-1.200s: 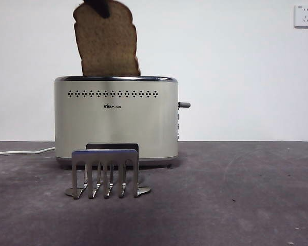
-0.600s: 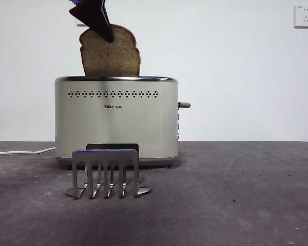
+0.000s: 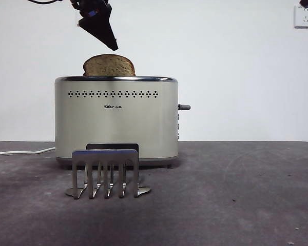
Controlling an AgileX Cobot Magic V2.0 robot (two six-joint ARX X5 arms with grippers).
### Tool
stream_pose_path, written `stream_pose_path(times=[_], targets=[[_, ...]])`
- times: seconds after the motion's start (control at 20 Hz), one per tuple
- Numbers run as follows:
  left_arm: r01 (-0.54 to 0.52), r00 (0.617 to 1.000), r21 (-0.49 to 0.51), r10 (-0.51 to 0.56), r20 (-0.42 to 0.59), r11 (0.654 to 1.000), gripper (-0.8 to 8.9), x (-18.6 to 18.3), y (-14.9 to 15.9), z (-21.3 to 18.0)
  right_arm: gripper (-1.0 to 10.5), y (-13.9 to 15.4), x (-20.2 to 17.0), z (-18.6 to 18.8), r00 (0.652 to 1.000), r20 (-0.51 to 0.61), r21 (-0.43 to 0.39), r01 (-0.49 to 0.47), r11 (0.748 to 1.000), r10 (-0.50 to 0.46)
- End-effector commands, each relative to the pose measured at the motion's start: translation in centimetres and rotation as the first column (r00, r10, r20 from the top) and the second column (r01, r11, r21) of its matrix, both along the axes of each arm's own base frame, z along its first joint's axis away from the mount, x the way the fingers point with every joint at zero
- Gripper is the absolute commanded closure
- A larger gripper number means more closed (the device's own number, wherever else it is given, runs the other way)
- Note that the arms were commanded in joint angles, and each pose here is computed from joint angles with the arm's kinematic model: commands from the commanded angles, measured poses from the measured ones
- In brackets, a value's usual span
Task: Pick up a slice of bread from the rack,put the bread on the toaster,press the button
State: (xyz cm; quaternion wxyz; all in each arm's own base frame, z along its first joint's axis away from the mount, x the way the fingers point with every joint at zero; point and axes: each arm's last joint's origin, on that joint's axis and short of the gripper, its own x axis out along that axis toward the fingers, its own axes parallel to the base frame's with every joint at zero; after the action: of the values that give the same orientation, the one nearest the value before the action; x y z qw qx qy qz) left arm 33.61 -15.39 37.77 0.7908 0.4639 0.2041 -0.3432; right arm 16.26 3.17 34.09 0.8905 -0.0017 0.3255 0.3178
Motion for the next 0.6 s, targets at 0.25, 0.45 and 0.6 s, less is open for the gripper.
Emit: stream_pose_path(times=[0.25,0.45,0.6], targets=[[-0.345,0.939,-0.295,0.325,-0.117,0.891,5.22,-3.9,2.0,3.9,9.6,0.9,5.2,0.0,0.998,0.066,0.185,-0.017,0.983,0.005],[-0.383,0.918,-0.46,0.272,-0.289,0.801,5.31,-8.7,3.7,6.6,9.6,2.1,9.9,-1.5,0.999,0.051,0.309,-0.014,0.951,-0.002],[-0.325,0.93,-0.521,0.165,-0.329,0.789,5.31,-11.9,4.8,8.2,9.6,3.5,13.4,-2.8,1.0,0.017,0.335,-0.017,0.942,0.012]])
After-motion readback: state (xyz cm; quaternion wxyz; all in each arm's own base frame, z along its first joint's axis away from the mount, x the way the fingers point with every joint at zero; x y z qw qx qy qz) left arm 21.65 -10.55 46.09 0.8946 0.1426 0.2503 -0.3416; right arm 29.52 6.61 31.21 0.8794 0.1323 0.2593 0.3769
